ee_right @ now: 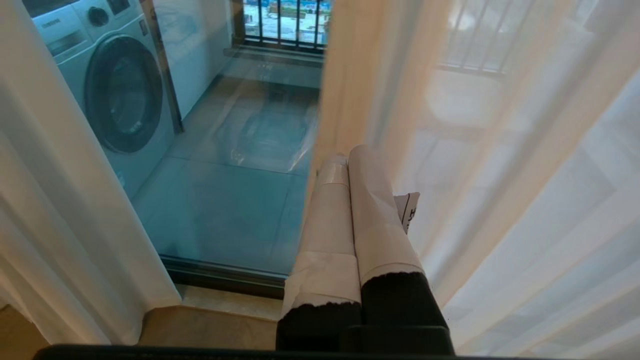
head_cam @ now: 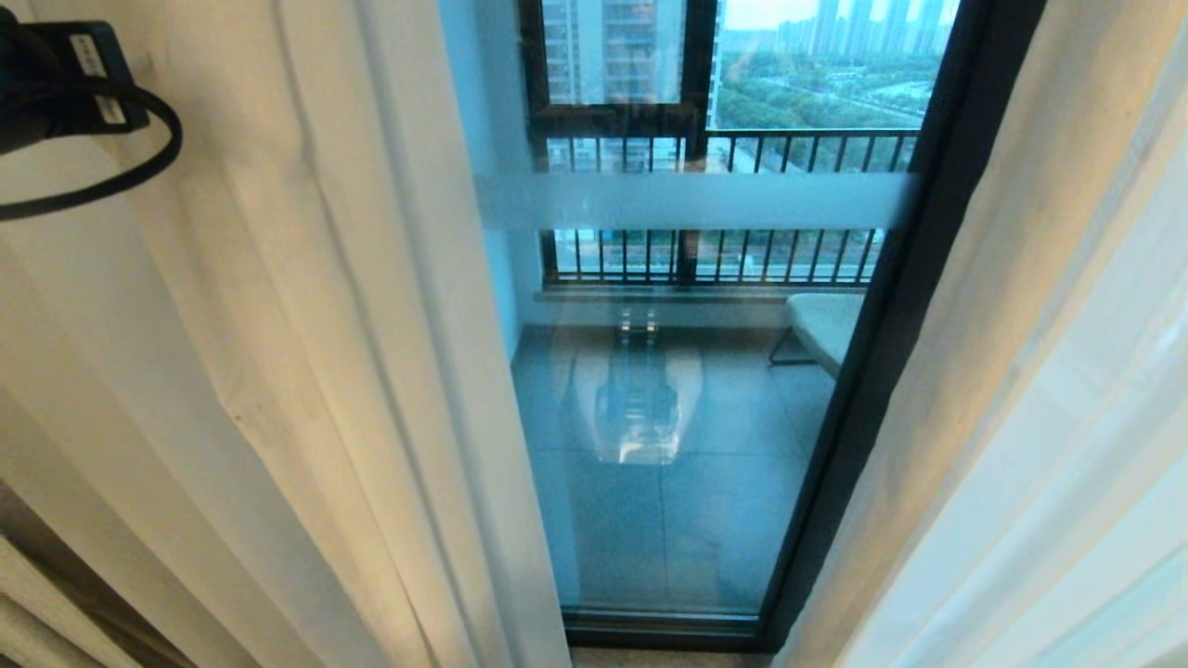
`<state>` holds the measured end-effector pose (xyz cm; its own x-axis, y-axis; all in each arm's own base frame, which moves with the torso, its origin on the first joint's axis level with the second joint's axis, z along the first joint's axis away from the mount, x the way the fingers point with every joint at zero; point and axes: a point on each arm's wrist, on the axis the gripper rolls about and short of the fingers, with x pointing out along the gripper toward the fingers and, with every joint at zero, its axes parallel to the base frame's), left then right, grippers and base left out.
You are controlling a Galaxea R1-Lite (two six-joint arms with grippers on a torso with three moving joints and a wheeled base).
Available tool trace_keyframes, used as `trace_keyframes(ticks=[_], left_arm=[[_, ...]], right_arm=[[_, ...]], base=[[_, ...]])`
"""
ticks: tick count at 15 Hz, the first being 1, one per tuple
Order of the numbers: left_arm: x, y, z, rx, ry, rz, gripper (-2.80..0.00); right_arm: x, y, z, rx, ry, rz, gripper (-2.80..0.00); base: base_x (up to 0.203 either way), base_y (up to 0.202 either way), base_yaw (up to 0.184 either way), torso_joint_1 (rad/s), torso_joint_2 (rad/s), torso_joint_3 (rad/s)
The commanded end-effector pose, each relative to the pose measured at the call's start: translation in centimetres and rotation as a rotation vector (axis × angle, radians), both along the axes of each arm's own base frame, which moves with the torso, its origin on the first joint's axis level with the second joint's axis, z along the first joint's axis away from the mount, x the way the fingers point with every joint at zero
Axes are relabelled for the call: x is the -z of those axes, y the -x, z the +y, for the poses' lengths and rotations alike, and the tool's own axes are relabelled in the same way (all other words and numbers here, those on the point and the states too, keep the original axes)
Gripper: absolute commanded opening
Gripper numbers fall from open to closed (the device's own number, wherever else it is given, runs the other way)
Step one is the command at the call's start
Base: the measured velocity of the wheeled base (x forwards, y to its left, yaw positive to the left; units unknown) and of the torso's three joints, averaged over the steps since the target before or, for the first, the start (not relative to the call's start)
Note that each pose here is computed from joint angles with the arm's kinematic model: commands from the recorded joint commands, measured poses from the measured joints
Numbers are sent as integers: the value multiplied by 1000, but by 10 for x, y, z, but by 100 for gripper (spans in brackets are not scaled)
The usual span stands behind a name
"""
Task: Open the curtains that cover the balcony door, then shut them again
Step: Pull the inner curtains open on both sides
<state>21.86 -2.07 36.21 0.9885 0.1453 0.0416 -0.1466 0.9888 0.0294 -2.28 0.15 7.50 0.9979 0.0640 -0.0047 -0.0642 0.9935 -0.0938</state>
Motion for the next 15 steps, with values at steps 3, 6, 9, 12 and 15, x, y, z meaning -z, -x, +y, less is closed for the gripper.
trace_keyframes(ticks=[3, 6, 9, 12, 15], left_arm=[[0, 0, -1, 3, 0, -1, -280], [0, 1, -1, 5, 0, -3, -280], [-1, 1, -1, 4, 0, -4, -280], [2, -3, -2, 4, -1, 8, -280], [-1, 2, -1, 5, 0, -6, -280]], right_arm=[[0, 0, 0, -2, 1, 0, -280], [0, 0, 0, 0, 1, 0, -280], [0, 0, 0, 0, 1, 0, -280], [0, 0, 0, 0, 1, 0, -280], [0, 0, 0, 0, 1, 0, -280]], base=[[0, 189, 0, 3, 2, 2], [0, 191, 0, 1, 0, 5], [0, 189, 1, 6, 2, 3], [0, 188, 0, 1, 1, 4], [0, 187, -2, 6, 1, 2]])
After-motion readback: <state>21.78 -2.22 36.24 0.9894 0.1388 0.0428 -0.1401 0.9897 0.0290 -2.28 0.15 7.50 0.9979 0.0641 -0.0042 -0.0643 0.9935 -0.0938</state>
